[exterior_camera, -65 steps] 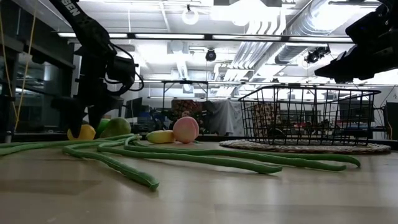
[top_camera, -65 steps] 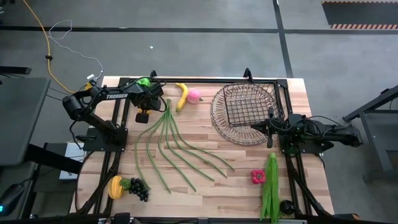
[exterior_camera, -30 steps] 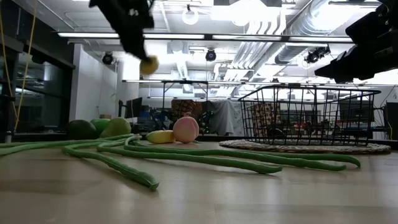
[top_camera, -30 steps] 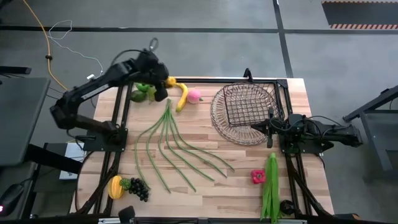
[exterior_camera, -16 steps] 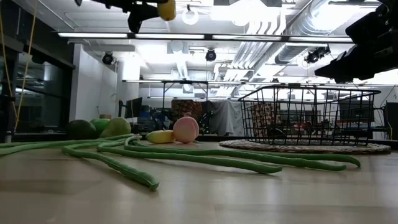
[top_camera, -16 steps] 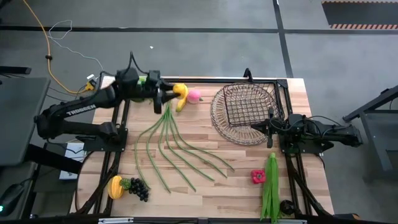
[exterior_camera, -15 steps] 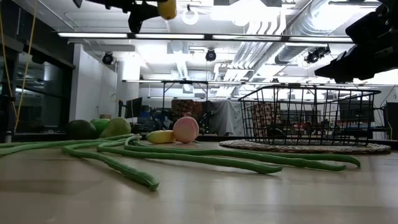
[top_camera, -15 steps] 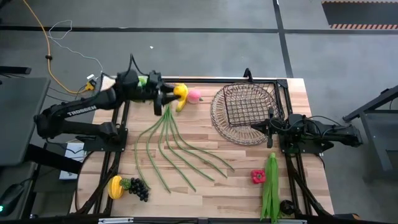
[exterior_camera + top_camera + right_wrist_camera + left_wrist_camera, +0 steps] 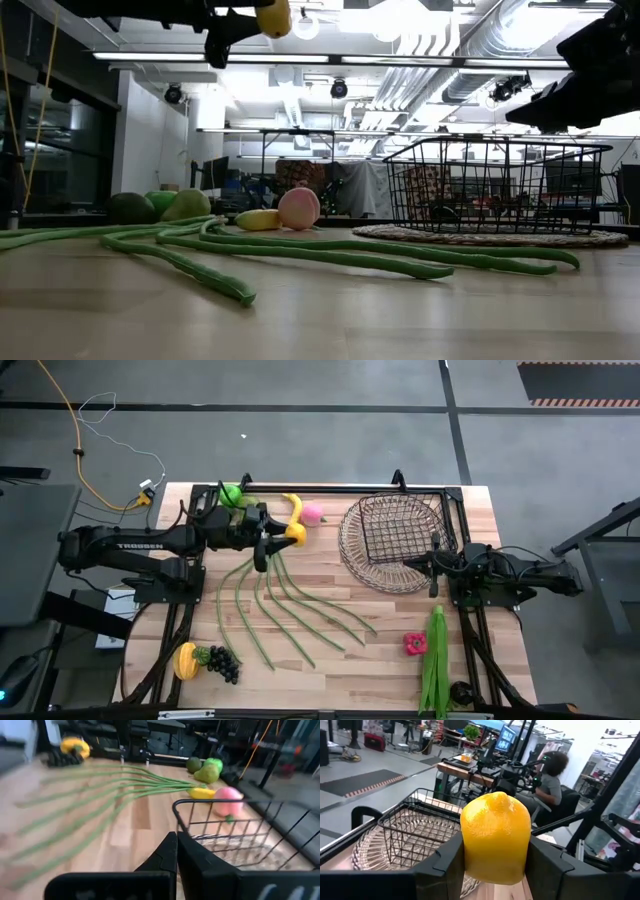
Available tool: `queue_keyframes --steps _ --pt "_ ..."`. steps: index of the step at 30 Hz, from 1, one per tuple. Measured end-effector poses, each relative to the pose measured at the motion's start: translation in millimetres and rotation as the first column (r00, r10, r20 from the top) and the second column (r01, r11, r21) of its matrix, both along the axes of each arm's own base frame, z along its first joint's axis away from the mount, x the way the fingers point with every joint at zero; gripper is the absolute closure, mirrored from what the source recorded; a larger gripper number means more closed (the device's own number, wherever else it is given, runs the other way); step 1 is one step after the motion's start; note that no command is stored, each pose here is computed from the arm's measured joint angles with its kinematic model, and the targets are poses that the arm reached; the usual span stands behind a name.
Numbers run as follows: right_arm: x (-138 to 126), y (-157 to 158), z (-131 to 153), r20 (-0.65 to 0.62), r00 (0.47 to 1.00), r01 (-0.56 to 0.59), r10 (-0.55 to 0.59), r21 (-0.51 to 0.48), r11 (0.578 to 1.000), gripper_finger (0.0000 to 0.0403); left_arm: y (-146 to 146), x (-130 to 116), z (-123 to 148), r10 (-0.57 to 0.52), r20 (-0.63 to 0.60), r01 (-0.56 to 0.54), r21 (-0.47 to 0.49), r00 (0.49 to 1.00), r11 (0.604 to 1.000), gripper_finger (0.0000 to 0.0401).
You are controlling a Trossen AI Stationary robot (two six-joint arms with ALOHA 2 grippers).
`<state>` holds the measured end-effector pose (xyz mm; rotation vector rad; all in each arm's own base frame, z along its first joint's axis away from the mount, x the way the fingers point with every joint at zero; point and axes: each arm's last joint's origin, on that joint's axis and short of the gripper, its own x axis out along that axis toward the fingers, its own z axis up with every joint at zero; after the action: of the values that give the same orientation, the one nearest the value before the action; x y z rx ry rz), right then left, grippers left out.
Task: Build produce basket
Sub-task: Put the yellow lemon into the wire basket
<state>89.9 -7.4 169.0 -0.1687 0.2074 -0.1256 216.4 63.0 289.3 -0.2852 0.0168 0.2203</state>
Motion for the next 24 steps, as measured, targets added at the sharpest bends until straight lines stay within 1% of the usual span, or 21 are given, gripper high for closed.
queue_keyframes --steps 1,3,7,8,10,12,13,14,16,17,18,19,21,22,24 --pt "-0.1 -0.4 0.1 -0.003 1.000 0.007 -0.007 -0.033 0.999 0.0402 -0.3 0.1 0.4 -0.001 0.004 0.001 0.001 1.000 1.000 0.0245" --pt "-0.1 -0.7 0.1 -0.007 1.000 0.013 -0.013 -0.058 0.998 0.0402 -0.4 0.1 2.0 -0.002 0.019 0.001 0.005 1.000 1.000 0.0245" --pt "-0.1 -0.7 0.2 -0.003 1.000 0.017 -0.017 -0.038 0.999 0.0402 -1.4 0.5 2.3 -0.006 0.023 0.006 0.007 1.000 1.000 0.0245" --pt "-0.1 -0.7 0.2 -0.001 1.000 0.020 -0.020 -0.021 1.000 0.0402 -1.4 0.5 2.4 -0.006 0.024 0.006 0.007 1.000 1.000 0.0245" --pt "0.0 -0.7 0.9 0.016 0.999 0.031 -0.032 0.043 0.999 0.0402 -1.4 0.5 2.4 -0.006 0.024 0.006 0.008 1.000 1.000 0.0245" --pt "0.7 -0.4 3.9 0.064 0.997 0.036 -0.046 0.158 0.987 0.0402 -1.4 0.5 2.4 -0.006 0.023 0.006 0.012 1.000 1.000 0.0245" --pt "1.2 -0.4 7.1 0.105 0.993 0.036 -0.062 0.237 0.971 0.0402 -1.4 0.5 2.4 -0.007 0.022 0.006 0.016 1.000 1.000 0.0244" --pt "1.6 -0.4 11.5 0.158 0.984 0.028 -0.084 0.327 0.945 0.0402 -1.4 0.5 2.4 -0.007 0.022 0.007 0.016 1.000 1.000 0.0244" --pt "1.8 -0.6 21.8 0.271 0.953 -0.019 -0.134 0.497 0.868 0.0402 -1.4 0.5 2.4 -0.007 0.022 0.007 0.015 1.000 1.000 0.0244" --pt "1.4 -0.9 27.1 0.323 0.932 -0.050 -0.164 0.562 0.825 0.0402 -1.4 0.5 2.4 -0.007 0.021 0.007 0.017 1.000 1.000 0.0244" --pt "0.7 -1.5 32.3 0.373 0.906 -0.077 -0.198 0.607 0.791 0.0402 -1.4 0.5 2.4 -0.007 0.020 0.007 0.022 1.000 1.000 0.0244" --pt "-0.4 -2.4 37.5 0.421 0.875 -0.097 -0.238 0.634 0.767 0.0402 -1.4 0.5 2.4 -0.008 0.020 0.007 0.025 1.000 1.000 0.0244" --pt "-3.4 -4.2 46.9 0.503 0.807 -0.133 -0.311 0.667 0.733 0.0402 -1.5 0.4 2.4 -0.007 0.019 0.007 0.026 1.000 1.000 0.0244" --pt "-5.0 -4.9 51.0 0.536 0.773 -0.151 -0.339 0.674 0.723 0.0402 -1.4 0.4 2.4 -0.007 0.019 0.007 0.026 1.000 1.000 0.0244" --pt "-7.8 -6.3 56.7 0.581 0.718 -0.153 -0.384 0.670 0.727 0.0402 -1.4 0.5 2.4 -0.007 0.019 0.007 0.026 1.000 1.000 0.0244"
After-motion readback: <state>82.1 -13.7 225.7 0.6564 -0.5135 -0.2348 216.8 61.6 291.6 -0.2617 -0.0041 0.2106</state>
